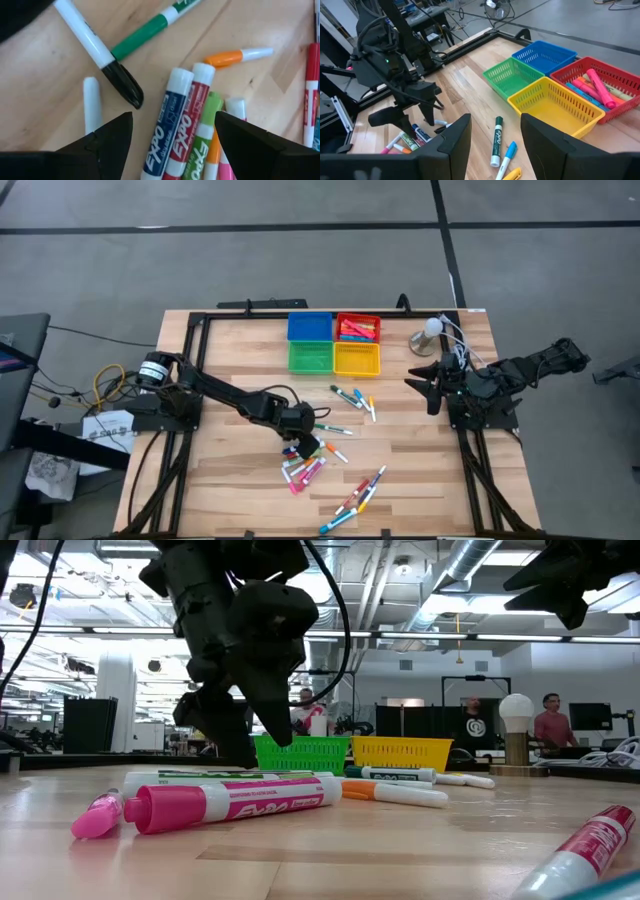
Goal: Pick & Place Markers
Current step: Put the dark blue highlighter in the blue bin
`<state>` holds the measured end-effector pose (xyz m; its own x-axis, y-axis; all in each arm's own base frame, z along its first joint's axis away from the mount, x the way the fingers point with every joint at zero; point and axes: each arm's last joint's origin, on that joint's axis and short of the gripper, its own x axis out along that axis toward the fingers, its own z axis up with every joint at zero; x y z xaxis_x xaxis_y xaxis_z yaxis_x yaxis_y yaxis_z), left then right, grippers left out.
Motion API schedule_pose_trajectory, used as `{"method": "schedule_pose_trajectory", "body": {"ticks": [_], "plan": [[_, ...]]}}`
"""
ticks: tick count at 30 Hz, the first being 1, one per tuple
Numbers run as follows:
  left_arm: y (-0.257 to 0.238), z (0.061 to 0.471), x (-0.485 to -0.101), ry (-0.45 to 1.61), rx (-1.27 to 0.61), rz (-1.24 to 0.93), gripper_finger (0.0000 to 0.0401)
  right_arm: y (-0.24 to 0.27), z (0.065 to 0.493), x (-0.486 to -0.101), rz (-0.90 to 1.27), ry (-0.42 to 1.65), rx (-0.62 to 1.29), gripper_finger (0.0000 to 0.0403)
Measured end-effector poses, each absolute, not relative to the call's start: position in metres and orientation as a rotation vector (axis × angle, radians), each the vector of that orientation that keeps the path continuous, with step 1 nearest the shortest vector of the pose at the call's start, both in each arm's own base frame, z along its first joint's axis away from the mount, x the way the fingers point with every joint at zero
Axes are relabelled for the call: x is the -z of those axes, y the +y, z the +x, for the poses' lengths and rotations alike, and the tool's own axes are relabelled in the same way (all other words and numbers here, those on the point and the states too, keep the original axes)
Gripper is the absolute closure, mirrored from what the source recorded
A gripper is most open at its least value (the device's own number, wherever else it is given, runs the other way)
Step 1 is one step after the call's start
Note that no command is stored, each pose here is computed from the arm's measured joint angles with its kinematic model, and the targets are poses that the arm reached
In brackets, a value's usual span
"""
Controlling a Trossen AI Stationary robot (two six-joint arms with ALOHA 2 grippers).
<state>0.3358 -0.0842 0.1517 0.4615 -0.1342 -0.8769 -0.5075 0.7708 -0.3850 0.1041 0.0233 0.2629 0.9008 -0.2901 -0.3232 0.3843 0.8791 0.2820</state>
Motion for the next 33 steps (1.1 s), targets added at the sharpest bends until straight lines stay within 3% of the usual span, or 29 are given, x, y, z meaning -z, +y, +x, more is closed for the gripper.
{"method": "schedule_pose_trajectory", "body": {"ticks": [33], "plan": [[-0.079,0.325,-0.13,1.123,-0.296,-0.604,0.0119,0.023,0.104,-0.263,0.351,0.274,0.356,0.0241]]}}
